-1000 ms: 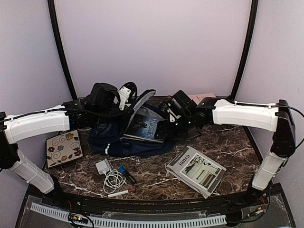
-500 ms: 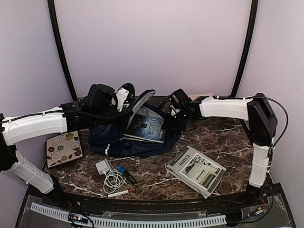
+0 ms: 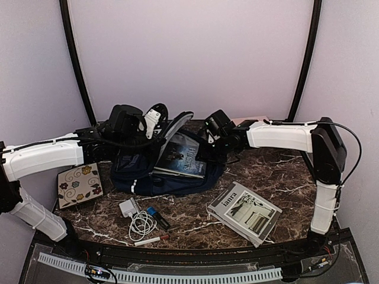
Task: Pack the student bag
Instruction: Adjust the book in the second largest pocket of the bag, then pick up the book from the center of the board.
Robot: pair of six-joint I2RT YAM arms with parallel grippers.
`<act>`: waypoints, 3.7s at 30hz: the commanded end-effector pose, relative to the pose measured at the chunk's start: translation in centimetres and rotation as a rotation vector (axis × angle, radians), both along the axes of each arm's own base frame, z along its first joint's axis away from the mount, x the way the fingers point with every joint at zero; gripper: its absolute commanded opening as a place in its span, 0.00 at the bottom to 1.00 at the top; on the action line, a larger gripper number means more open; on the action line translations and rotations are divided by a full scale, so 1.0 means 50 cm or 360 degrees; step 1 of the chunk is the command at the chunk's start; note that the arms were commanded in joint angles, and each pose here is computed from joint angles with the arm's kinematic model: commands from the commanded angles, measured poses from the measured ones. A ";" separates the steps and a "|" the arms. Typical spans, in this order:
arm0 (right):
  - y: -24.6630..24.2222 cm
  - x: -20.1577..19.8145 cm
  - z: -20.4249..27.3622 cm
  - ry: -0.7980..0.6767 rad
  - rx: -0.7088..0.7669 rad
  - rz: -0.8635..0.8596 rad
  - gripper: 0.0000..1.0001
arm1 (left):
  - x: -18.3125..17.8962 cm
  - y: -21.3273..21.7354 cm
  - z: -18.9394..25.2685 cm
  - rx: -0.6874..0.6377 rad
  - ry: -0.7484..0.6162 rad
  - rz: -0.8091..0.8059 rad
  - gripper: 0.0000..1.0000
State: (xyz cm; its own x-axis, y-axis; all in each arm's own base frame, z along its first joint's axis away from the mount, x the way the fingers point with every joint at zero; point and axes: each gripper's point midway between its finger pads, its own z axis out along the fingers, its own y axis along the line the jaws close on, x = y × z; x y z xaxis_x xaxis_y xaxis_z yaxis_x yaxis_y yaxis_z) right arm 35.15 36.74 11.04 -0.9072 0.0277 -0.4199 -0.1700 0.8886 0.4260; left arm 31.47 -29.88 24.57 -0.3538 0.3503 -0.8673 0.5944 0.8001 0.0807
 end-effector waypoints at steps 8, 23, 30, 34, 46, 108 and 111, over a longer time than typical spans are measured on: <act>-0.021 0.006 -0.043 0.0076 0.0002 -0.0033 0.51 | -0.003 0.008 0.088 -0.0141 -0.0159 -0.0005 0.00; 0.097 0.026 -0.021 0.0072 0.0242 0.0166 0.47 | -0.004 0.008 0.088 -0.0127 -0.0171 -0.0019 0.00; 0.213 0.025 0.032 -0.0034 0.0422 0.0311 0.43 | -0.005 0.004 0.085 -0.0115 -0.0172 -0.0045 0.00; 0.263 0.029 0.030 0.0009 0.0550 0.0308 0.43 | -0.005 0.006 0.089 -0.0114 -0.0187 -0.0040 0.00; 0.201 0.055 0.112 -0.0162 0.0527 0.0258 0.45 | -0.004 0.008 0.089 -0.0111 -0.0190 -0.0033 0.00; -0.326 -0.319 -0.148 0.0567 -0.0101 0.0163 0.27 | 0.009 0.007 0.057 -0.0022 -0.0172 -0.0013 0.00; -0.338 -0.316 -0.127 0.0520 -0.0118 0.0132 0.06 | 0.009 0.007 0.056 -0.0022 -0.0171 -0.0015 0.00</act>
